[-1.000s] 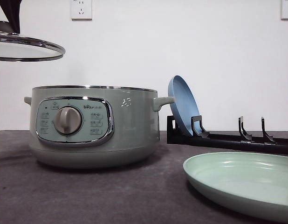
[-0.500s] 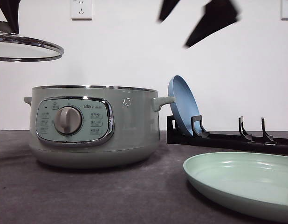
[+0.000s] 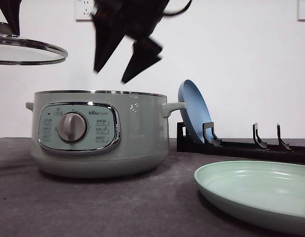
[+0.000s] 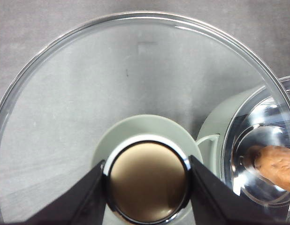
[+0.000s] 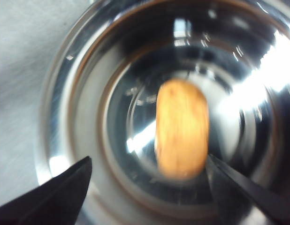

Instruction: Transfer potato from steamer to green plate

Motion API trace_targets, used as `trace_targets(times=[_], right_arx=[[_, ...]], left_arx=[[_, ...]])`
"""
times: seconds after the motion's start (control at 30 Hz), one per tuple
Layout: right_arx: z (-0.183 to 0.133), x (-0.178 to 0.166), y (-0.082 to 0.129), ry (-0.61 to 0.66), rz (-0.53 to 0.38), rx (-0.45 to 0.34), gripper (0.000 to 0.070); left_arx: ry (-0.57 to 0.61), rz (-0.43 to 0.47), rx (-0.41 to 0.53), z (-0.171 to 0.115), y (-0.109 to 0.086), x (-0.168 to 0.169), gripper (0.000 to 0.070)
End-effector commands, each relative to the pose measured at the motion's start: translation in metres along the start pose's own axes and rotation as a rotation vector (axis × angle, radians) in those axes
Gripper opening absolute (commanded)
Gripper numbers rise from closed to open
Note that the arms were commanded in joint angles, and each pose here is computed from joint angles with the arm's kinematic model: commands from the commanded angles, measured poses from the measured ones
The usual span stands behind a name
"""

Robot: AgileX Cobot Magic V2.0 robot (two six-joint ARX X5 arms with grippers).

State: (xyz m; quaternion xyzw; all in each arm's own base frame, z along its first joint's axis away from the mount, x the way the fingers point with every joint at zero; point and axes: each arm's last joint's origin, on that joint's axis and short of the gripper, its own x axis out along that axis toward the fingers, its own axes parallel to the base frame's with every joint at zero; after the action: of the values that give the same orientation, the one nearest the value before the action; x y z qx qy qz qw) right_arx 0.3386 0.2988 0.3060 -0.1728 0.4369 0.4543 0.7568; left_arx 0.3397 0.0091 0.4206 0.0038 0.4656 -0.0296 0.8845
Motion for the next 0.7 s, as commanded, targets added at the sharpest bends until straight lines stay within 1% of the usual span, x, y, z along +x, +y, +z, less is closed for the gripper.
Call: trace_targets(times=[0.0,0.1,0.17,0.37,0.47,0.67], right_arx=[[0.005,0.015,0.002,-0.004,-0.006,-0.047,0.0515],[0.004,0.032,-0.001,0.008,-0.018,-0.055,0.0589],[0.003,0.043,-0.002,0.015,-0.024,-0.057,0.0608],[0.002,0.064,-0.008,0.021,-0.038,-0.062,0.061],[0.001,0.07,-0.011,0.021,-0.065,-0.067,0.061],[-0.001,0.082,-0.015,0.032,-0.083,-0.062,0.061]], left_arx=[[-0.085,0.003,0.006,0.006,-0.001,-0.018,0.0016],[-0.085,0.003,0.006,0.006,-0.001,-0.018,0.0016],[-0.085,0.003,0.004,0.006,-0.001,-0.018,0.0016],[-0.083,0.002,0.004,0.005,-0.001,-0.017,0.0016],[-0.081,0.002,0.003,0.005,-0.001,-0.017,0.0016],[-0.078,0.002,0.004,0.005,-0.001,-0.017,0.0016]])
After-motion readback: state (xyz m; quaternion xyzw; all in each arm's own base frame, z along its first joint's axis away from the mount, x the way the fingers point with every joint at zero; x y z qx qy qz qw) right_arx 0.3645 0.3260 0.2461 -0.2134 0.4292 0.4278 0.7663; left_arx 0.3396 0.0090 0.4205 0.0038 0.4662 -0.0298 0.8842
